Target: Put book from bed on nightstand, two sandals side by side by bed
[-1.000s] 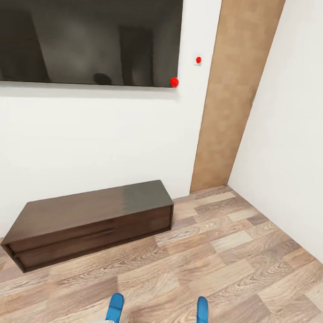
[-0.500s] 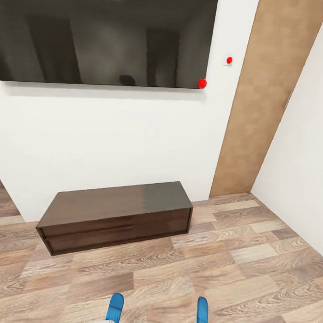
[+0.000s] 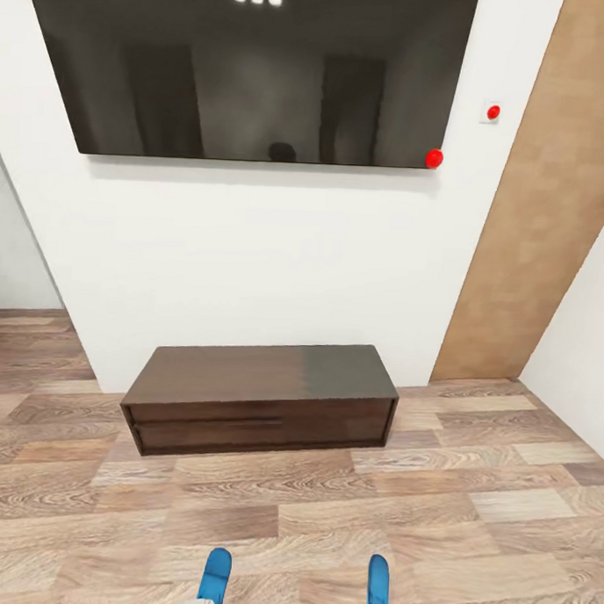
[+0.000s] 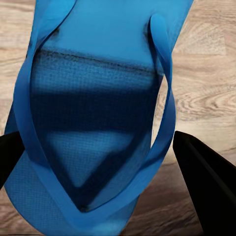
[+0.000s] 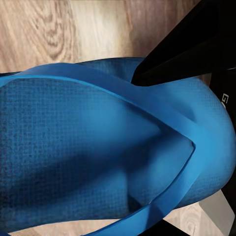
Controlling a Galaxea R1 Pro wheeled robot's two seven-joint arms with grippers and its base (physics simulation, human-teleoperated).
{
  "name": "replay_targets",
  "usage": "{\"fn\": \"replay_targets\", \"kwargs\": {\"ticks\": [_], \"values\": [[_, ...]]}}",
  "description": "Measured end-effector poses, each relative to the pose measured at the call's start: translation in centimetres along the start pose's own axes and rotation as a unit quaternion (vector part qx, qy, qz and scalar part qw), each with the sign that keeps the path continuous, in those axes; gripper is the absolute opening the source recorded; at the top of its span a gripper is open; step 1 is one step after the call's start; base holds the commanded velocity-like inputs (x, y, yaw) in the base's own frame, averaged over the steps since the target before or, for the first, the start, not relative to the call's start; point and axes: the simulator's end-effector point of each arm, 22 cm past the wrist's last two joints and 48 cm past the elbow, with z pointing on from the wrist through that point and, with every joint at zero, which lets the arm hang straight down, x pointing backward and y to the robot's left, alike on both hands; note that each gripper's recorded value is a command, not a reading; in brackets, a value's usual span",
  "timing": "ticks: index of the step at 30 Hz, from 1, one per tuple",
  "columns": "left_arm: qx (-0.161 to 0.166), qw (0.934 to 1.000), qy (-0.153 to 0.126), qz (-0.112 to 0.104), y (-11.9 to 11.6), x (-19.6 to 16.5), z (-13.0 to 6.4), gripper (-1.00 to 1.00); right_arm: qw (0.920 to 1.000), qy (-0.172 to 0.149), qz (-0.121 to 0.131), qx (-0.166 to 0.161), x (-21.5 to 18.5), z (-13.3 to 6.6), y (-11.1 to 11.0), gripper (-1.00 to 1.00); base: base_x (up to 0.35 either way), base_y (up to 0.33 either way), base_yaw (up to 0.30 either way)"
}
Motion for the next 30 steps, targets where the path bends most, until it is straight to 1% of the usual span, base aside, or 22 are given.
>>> {"fn": "replay_targets", "kwargs": {"ticks": [6,10,17,19,21,30], "values": [[0.000,1.0000,0.000,0.000,0.0,0.0,0.0,-1.00,1.0000,0.000,0.000,0.000,0.0,0.0,-0.1,-1.00,0.000,0.000,0.298],[0.000,1.0000,0.000,0.000,0.0,0.0,0.0,-1.00,1.0000,-0.002,0.000,0.005,-0.3,-0.4,-0.7,-1.00,0.000,0.000,0.298],[0.000,1.0000,0.000,0.000,0.0,0.0,0.0,-1.00,1.0000,-0.003,-0.001,0.006,-0.4,-0.5,-0.9,-1.00,0.000,0.000,0.298],[0.003,1.0000,0.000,0.000,-0.4,0.1,0.1,-1.00,1.0000,-0.003,-0.001,0.006,-0.4,-0.5,-0.9,-1.00,0.000,0.000,0.298],[0.009,1.0000,0.001,-0.001,-1.3,0.2,0.3,-1.00,1.0000,-0.003,-0.001,0.006,-0.4,-0.5,-0.9,-1.00,0.000,0.000,0.298],[0.013,0.9999,-0.001,-0.004,-1.9,0.1,0.5,-1.00,1.0000,-0.003,-0.001,0.006,-0.4,-0.5,-0.9,-1.00,0.000,0.000,0.298]]}}
